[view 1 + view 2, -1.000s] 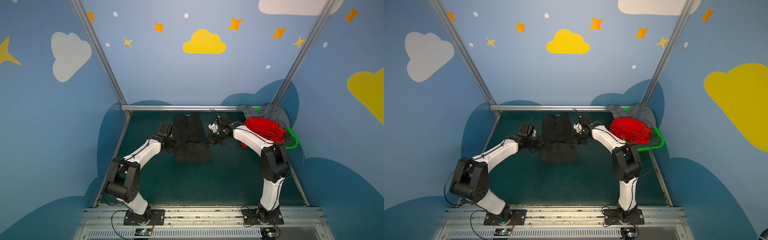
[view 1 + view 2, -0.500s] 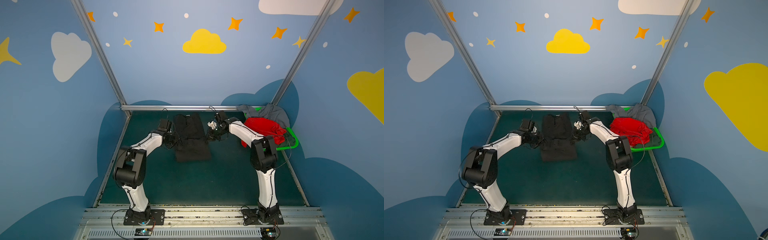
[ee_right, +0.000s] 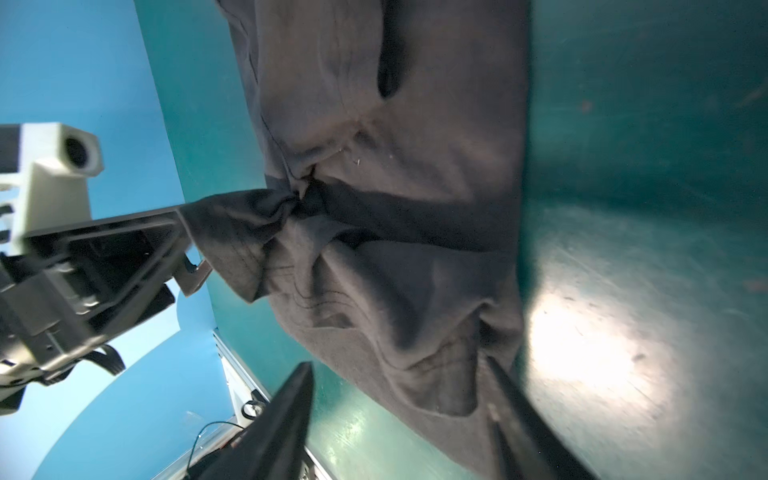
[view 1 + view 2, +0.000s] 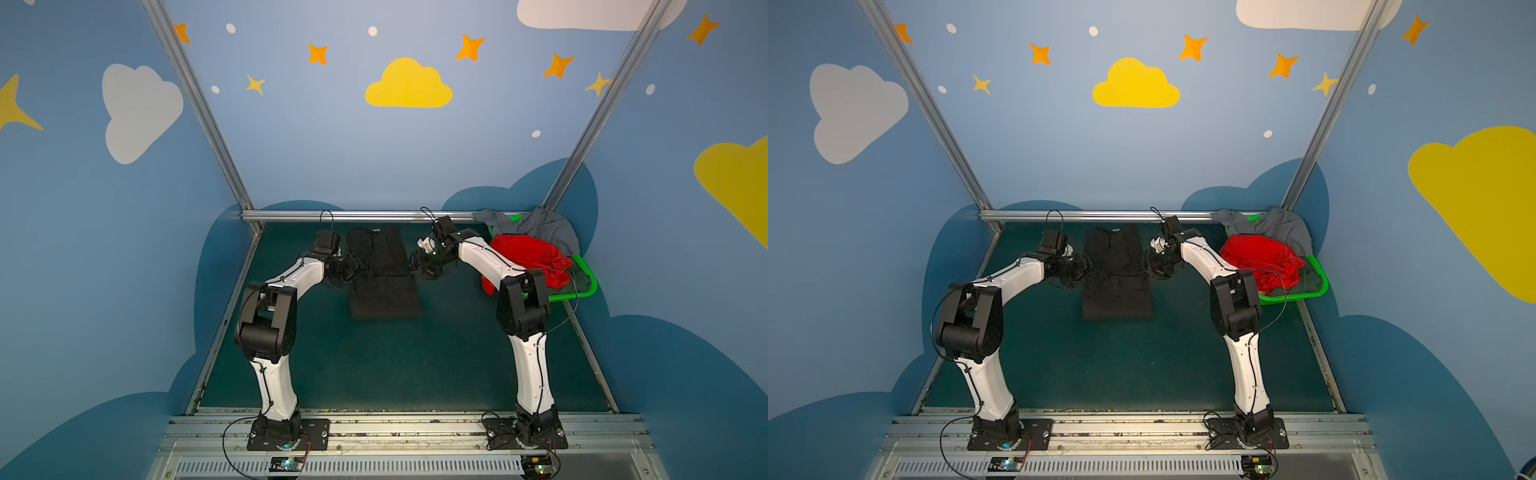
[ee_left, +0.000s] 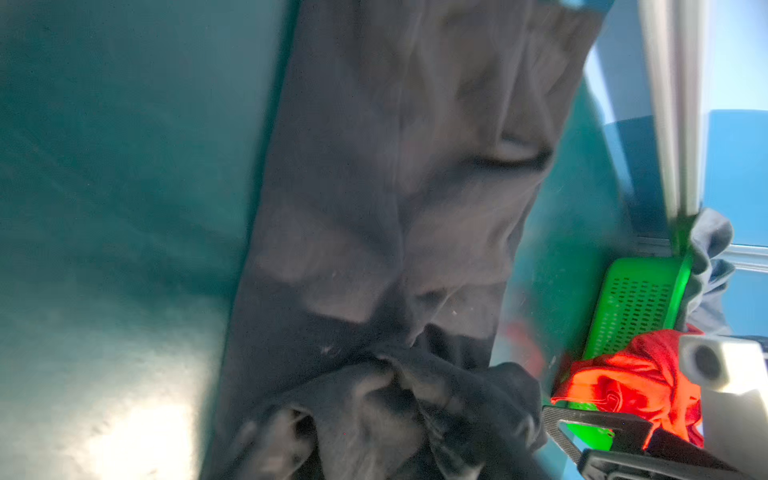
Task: Fold and stack the t-shirts
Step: 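Lay the folded end down and open both grippers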
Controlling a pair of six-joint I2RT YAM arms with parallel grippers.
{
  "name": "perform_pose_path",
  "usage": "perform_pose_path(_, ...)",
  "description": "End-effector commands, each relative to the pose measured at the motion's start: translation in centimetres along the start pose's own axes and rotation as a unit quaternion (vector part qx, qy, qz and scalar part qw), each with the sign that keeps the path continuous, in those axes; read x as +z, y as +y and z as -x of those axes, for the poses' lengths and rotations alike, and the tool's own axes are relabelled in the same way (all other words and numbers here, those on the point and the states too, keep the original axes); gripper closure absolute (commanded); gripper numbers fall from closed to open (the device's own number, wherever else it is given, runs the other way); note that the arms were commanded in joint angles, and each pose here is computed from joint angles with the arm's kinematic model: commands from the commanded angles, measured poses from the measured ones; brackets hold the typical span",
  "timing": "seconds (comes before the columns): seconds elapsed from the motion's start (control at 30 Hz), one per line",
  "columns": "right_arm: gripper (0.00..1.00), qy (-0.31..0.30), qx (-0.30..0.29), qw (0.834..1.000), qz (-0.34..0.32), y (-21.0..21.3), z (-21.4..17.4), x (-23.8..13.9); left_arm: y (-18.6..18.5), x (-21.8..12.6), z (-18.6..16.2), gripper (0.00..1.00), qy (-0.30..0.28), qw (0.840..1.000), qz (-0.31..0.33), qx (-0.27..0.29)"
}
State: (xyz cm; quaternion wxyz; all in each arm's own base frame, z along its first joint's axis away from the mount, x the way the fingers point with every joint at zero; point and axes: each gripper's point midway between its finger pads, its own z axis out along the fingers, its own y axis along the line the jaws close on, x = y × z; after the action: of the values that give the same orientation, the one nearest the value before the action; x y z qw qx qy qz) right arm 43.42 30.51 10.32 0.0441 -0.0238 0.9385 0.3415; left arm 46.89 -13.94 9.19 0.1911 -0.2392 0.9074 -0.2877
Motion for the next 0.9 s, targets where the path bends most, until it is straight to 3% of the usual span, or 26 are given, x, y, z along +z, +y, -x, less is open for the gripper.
perform_pose_path(0.0,0.34,-0.010,-0.006,1.000,-0.022,-0.5,0.0,-2.0,-1.1,-3.4,1.7,0.15,-0.056,0.998,0.002,0.034)
perform_pose_path(0.13,0.32,-0.023,-0.013,0.999,-0.038,-0.9,-1.0,-3.5,-0.9,-6.5,1.2,0.14,-0.091,0.994,0.007,0.053)
perform_pose_path(0.3,0.32,-0.019,-0.002,0.999,-0.034,-1.4,-3.3,-4.1,-1.7,-7.3,-2.6,0.19,-0.074,0.994,-0.036,0.074)
perform_pose_path(0.6,0.29,-0.035,0.029,0.998,-0.046,-4.0,-7.8,-5.4,-5.5,-2.3,-11.8,0.29,0.063,0.977,-0.057,0.196)
perform_pose_path(0.87,0.29,-0.059,0.065,0.992,-0.093,-8.5,-10.4,-7.5,-5.7,2.5,-14.4,0.32,0.118,0.967,-0.044,0.222)
